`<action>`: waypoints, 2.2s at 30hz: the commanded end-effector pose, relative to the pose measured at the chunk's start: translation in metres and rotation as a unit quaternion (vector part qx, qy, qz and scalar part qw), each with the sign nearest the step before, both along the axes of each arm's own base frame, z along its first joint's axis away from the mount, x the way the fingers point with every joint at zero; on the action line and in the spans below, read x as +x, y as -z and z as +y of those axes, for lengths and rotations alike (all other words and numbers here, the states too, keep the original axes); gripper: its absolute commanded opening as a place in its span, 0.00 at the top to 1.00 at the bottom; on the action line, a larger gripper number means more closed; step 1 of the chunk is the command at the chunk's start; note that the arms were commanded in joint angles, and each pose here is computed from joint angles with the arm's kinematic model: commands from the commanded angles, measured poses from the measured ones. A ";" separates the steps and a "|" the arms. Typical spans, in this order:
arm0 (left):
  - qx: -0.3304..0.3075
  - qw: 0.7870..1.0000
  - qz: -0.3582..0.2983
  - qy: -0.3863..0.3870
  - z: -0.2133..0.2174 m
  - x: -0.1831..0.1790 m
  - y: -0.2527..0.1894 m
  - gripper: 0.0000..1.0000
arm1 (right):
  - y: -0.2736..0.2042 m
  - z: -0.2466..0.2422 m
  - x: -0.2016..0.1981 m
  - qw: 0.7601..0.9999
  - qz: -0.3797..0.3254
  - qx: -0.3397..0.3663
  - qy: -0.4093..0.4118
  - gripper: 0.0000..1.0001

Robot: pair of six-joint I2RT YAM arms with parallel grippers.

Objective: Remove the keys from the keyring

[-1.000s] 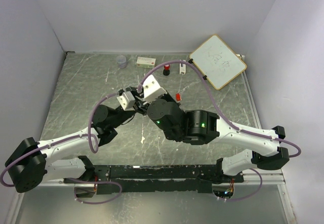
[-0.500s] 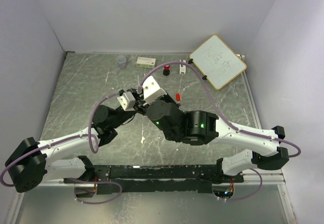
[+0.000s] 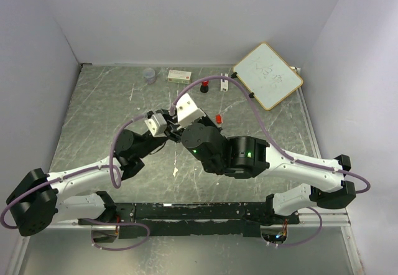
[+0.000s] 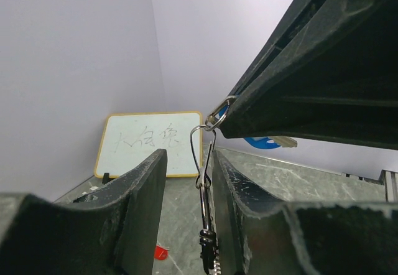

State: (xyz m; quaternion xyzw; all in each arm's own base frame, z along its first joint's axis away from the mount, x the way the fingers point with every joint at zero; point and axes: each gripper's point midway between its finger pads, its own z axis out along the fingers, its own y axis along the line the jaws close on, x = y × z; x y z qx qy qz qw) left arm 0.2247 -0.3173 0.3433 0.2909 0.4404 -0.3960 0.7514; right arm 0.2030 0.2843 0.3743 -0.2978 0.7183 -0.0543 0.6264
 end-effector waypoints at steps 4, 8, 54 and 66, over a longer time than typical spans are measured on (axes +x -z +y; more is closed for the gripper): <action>-0.008 1.000 -0.006 0.004 -0.001 -0.003 -0.003 0.55 | -0.010 -0.007 -0.001 1.000 -0.006 0.024 0.007 1.00; -0.011 1.000 -0.008 0.003 -0.001 -0.003 -0.005 0.56 | -0.009 -0.006 -0.001 1.000 -0.006 0.023 0.006 1.00; -0.036 0.999 -0.018 -0.009 0.010 -0.006 -0.011 0.62 | -0.004 -0.004 -0.001 1.000 -0.003 0.014 0.007 1.00; -0.037 0.999 -0.023 -0.003 0.009 -0.009 -0.012 0.62 | -0.003 -0.004 -0.001 1.000 -0.002 0.011 0.006 1.00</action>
